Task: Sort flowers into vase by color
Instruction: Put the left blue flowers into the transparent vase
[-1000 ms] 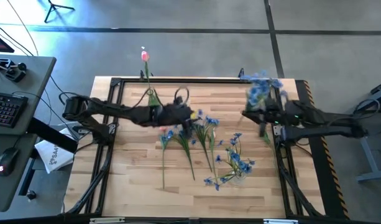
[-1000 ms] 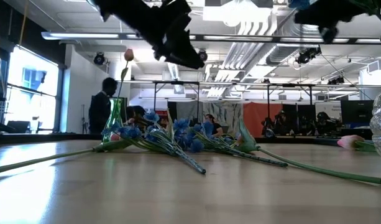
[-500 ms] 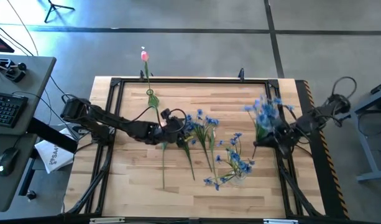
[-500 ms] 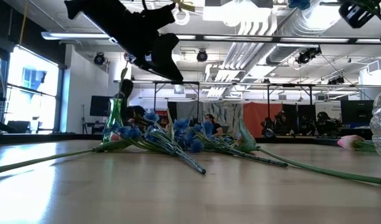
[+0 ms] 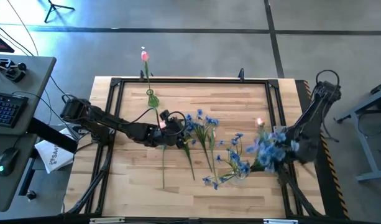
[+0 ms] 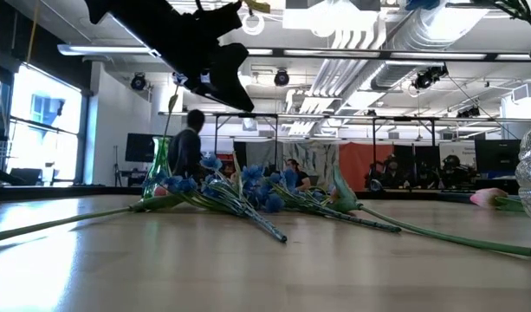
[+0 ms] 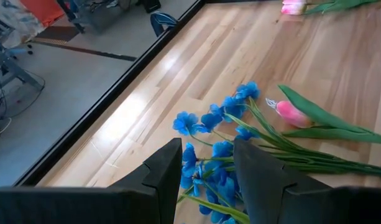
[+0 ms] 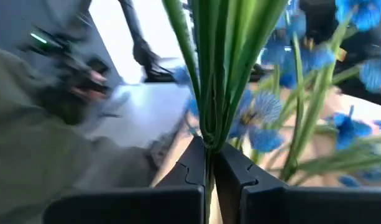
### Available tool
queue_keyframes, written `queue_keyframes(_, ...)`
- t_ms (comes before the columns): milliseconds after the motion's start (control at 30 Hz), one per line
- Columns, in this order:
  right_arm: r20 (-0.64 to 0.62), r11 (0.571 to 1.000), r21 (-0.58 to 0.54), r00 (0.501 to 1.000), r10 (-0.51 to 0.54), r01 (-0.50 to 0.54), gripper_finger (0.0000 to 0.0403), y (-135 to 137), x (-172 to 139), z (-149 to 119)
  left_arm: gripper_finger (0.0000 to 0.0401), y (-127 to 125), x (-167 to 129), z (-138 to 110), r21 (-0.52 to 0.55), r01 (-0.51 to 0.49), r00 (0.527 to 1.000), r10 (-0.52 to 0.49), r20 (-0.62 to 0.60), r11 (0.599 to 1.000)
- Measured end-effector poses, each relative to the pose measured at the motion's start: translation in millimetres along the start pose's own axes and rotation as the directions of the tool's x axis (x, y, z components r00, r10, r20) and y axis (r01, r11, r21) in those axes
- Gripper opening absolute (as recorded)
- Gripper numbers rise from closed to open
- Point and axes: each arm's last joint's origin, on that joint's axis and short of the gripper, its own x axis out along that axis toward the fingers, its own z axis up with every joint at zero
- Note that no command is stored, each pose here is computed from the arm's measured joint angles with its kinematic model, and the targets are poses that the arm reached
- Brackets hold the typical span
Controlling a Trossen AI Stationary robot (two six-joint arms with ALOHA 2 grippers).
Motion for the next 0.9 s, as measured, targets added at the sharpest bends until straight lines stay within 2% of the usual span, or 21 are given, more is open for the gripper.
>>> queue_keyframes(133,-0.012,0.987,-0.015,0.987,-0.159,0.159,0.0001,9,11,-15,0.0133,0,0,0,-0.001,0.000,1.000,0.000,0.000,1.000)
queue_keyframes(233,-0.020,0.976,-0.008,0.976,-0.217,0.217,0.0001,12,18,-22,0.0133,0,0,0,0.009,0.000,1.000,0.000,0.001,1.000)
queue_keyframes(567,-0.060,0.975,0.003,0.973,-0.224,0.224,0.0046,16,27,-32,0.0133,0,0,1,0.009,0.001,1.000,-0.001,0.006,1.000)
queue_keyframes(800,-0.106,0.970,0.061,0.968,-0.226,0.233,0.0135,14,26,-38,0.0133,0,0,1,-0.001,0.008,1.000,-0.008,0.009,1.000)
queue_keyframes(900,-0.181,0.979,0.101,0.971,-0.155,0.175,0.0177,13,23,-40,0.0133,0,0,1,-0.006,0.009,1.000,-0.009,0.009,1.000)
